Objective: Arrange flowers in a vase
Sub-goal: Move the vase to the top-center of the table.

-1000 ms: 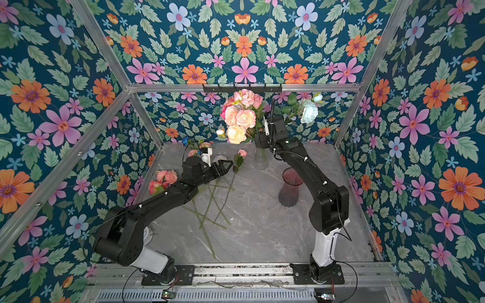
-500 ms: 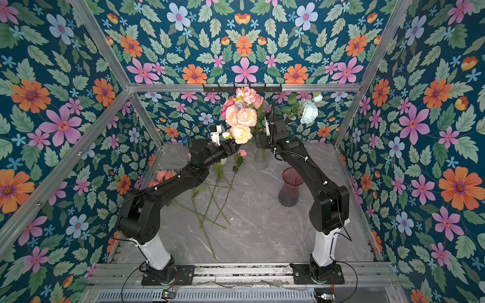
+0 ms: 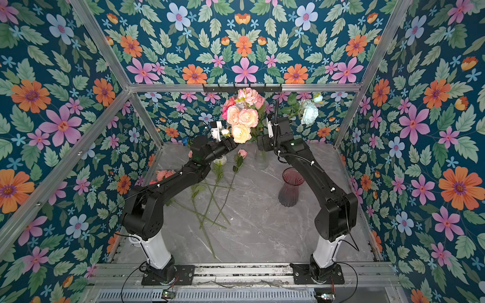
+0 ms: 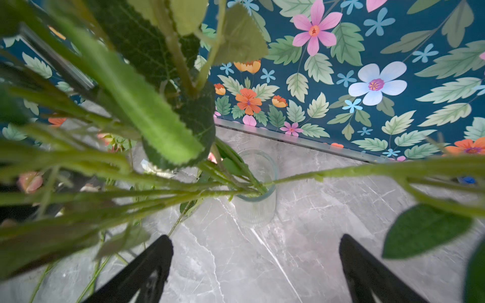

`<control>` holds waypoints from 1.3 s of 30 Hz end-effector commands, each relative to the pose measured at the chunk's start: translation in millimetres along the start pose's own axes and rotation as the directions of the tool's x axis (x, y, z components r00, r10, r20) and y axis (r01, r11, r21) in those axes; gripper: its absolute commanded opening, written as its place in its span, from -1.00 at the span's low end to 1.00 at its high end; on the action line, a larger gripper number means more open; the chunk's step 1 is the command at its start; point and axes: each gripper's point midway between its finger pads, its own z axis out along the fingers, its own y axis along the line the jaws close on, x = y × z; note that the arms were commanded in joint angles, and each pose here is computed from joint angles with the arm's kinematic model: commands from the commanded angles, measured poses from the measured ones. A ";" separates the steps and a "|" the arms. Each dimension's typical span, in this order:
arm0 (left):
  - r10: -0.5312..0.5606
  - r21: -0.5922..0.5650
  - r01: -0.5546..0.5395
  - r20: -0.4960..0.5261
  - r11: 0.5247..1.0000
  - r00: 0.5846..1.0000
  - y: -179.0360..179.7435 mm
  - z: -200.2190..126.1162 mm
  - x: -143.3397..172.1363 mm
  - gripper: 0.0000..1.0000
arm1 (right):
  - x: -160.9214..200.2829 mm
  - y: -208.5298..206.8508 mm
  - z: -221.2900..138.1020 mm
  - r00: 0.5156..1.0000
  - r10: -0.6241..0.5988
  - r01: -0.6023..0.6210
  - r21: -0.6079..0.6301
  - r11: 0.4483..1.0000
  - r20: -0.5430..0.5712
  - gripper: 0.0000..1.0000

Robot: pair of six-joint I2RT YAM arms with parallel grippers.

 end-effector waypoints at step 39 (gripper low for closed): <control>0.065 -0.266 -0.043 0.075 0.963 0.995 7.6 -100.6 6.6 0.86 | 131.3 -96.4 -128.5 0.802 0.598 -0.598 -0.028 0.801 -0.015 0.97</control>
